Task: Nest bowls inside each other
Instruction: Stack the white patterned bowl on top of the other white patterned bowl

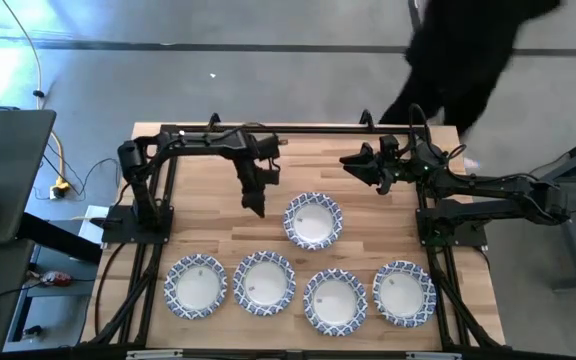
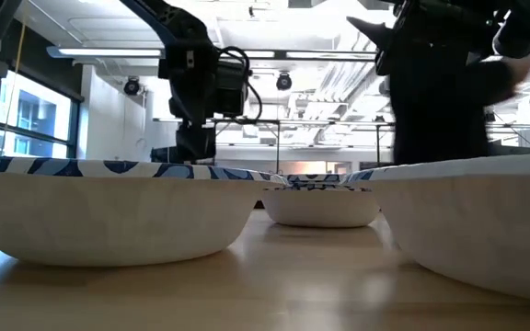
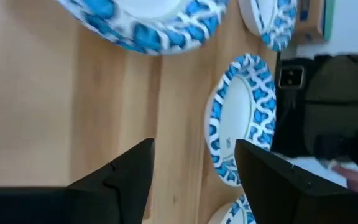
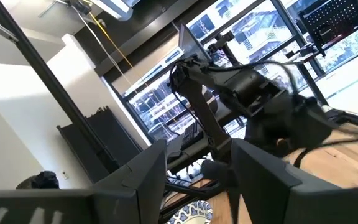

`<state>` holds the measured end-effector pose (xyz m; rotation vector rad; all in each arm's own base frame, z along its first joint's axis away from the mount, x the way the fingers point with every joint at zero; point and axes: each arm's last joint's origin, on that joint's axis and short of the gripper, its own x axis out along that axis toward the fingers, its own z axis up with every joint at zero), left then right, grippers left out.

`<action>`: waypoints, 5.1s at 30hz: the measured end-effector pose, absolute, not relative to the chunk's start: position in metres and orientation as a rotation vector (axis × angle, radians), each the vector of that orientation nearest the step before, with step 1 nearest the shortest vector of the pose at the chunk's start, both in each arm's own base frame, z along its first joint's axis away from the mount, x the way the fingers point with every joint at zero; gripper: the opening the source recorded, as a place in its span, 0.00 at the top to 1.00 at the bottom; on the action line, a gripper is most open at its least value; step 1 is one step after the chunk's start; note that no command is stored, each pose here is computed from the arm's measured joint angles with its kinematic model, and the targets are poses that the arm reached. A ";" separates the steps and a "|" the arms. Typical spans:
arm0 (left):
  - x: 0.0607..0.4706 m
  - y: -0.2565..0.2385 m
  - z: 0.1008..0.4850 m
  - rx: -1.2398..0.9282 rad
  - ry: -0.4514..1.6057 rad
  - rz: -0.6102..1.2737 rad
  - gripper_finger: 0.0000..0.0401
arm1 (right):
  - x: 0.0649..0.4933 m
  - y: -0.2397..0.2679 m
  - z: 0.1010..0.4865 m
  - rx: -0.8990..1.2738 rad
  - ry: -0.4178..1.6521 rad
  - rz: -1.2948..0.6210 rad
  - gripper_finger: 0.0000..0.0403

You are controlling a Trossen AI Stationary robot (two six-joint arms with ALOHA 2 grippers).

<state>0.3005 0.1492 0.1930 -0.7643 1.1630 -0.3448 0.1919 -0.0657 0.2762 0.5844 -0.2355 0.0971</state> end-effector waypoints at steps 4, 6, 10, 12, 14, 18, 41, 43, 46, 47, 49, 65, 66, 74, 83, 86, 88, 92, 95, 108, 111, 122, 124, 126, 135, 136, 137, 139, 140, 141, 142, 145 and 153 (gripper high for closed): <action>0.307 0.137 0.183 -0.781 1.180 -0.418 0.47 | 0.192 -0.066 0.276 0.590 -0.235 0.098 0.57; 0.312 0.131 0.176 -0.783 1.204 -0.443 0.47 | 0.192 -0.066 0.276 0.591 -0.235 0.099 0.57; 0.318 0.119 0.166 -0.793 1.232 -0.503 0.47 | 0.192 -0.065 0.276 0.591 -0.232 0.106 0.57; 0.320 0.113 0.161 -0.797 1.246 -0.536 0.47 | 0.192 -0.065 0.276 0.588 -0.225 0.124 0.57; 0.324 0.107 0.157 -0.789 1.252 -0.562 0.48 | 0.192 -0.064 0.276 0.583 -0.211 0.158 0.57; 0.327 0.102 0.148 -0.798 1.282 -0.574 0.51 | 0.191 -0.061 0.278 0.566 -0.193 0.243 0.57; 0.295 0.152 0.160 -0.883 1.232 -0.466 0.52 | 0.151 -0.034 0.234 1.176 0.577 0.354 0.57; 0.290 0.160 0.164 -0.890 1.208 -0.443 0.52 | 0.150 -0.031 0.229 1.203 0.630 0.328 0.57; 0.281 0.173 0.172 -0.894 1.166 -0.408 0.52 | 0.150 -0.026 0.223 1.228 0.699 0.297 0.57; 0.278 0.177 0.175 -0.893 1.148 -0.397 0.52 | 0.151 -0.024 0.221 1.233 0.722 0.288 0.57; 0.271 0.184 0.183 -0.891 1.107 -0.376 0.52 | 0.153 -0.020 0.218 1.233 0.756 0.296 0.57; 0.228 0.215 0.250 -0.780 0.828 -0.180 0.52 | 0.186 0.011 0.188 1.146 0.955 0.302 0.57; 0.226 0.216 0.253 -0.772 0.818 -0.172 0.52 | 0.189 0.013 0.185 1.141 0.967 0.300 0.57; 0.208 0.216 0.276 -0.736 0.753 -0.123 0.52 | 0.203 0.027 0.163 1.088 1.049 0.263 0.57; 0.196 0.214 0.291 -0.718 0.713 -0.088 0.52 | 0.216 0.044 0.147 1.080 1.083 0.296 0.57; 0.195 0.214 0.292 -0.724 0.712 -0.085 0.52 | 0.218 0.049 0.142 1.074 1.099 0.288 0.57; 0.195 0.214 0.292 -0.724 0.712 -0.085 0.52 | 0.219 0.051 0.140 1.072 1.106 0.273 0.57; 0.196 0.213 0.292 -0.723 0.713 -0.087 0.52 | 0.221 0.055 0.135 1.058 1.108 0.257 0.57; 0.196 0.213 0.292 -0.728 0.714 -0.086 0.52 | 0.222 0.059 0.131 1.064 1.117 0.250 0.57; 0.197 0.212 0.292 -0.733 0.716 -0.088 0.52 | 0.225 0.063 0.127 1.057 1.105 0.222 0.58; 0.197 0.212 0.292 -0.733 0.716 -0.088 0.52 | 0.225 0.063 0.127 1.057 1.104 0.221 0.61; 0.197 0.212 0.292 -0.733 0.715 -0.088 0.52 | 0.225 0.063 0.127 1.073 1.106 0.213 0.68; 0.197 0.212 0.292 -0.733 0.715 -0.088 0.52 | 0.225 0.063 0.127 1.073 1.106 0.214 0.68; 0.197 0.212 0.292 -0.733 0.715 -0.088 0.52 | 0.225 0.063 0.127 1.073 1.106 0.214 0.68; 0.197 0.212 0.292 -0.733 0.715 -0.088 0.52 | 0.225 0.063 0.127 1.074 1.104 0.220 0.68; 0.197 0.212 0.292 -0.733 0.715 -0.088 0.52 | 0.226 0.063 0.127 1.075 1.101 0.226 0.68; 0.197 0.212 0.292 -0.733 0.715 -0.088 0.52 | 0.226 0.064 0.128 1.076 1.099 0.235 0.68; 0.197 0.212 0.292 -0.733 0.715 -0.088 0.52 | 0.226 0.064 0.129 1.078 1.093 0.246 0.68; 0.197 0.212 0.292 -0.733 0.715 -0.088 0.52 | 0.226 0.064 0.129 1.077 1.093 0.247 0.68; 0.197 0.212 0.292 -0.733 0.715 -0.088 0.52 | 0.226 0.064 0.129 1.077 1.094 0.247 0.68; 0.197 0.212 0.292 -0.733 0.715 -0.088 0.52 | 0.226 0.064 0.129 1.077 1.094 0.247 0.68; 0.197 0.212 0.292 -0.733 0.715 -0.088 0.52 | 0.226 0.064 0.126 1.077 1.104 0.240 0.68; 0.197 0.212 0.292 -0.733 0.716 -0.087 0.52 | 0.229 0.073 0.116 1.077 1.123 0.236 0.68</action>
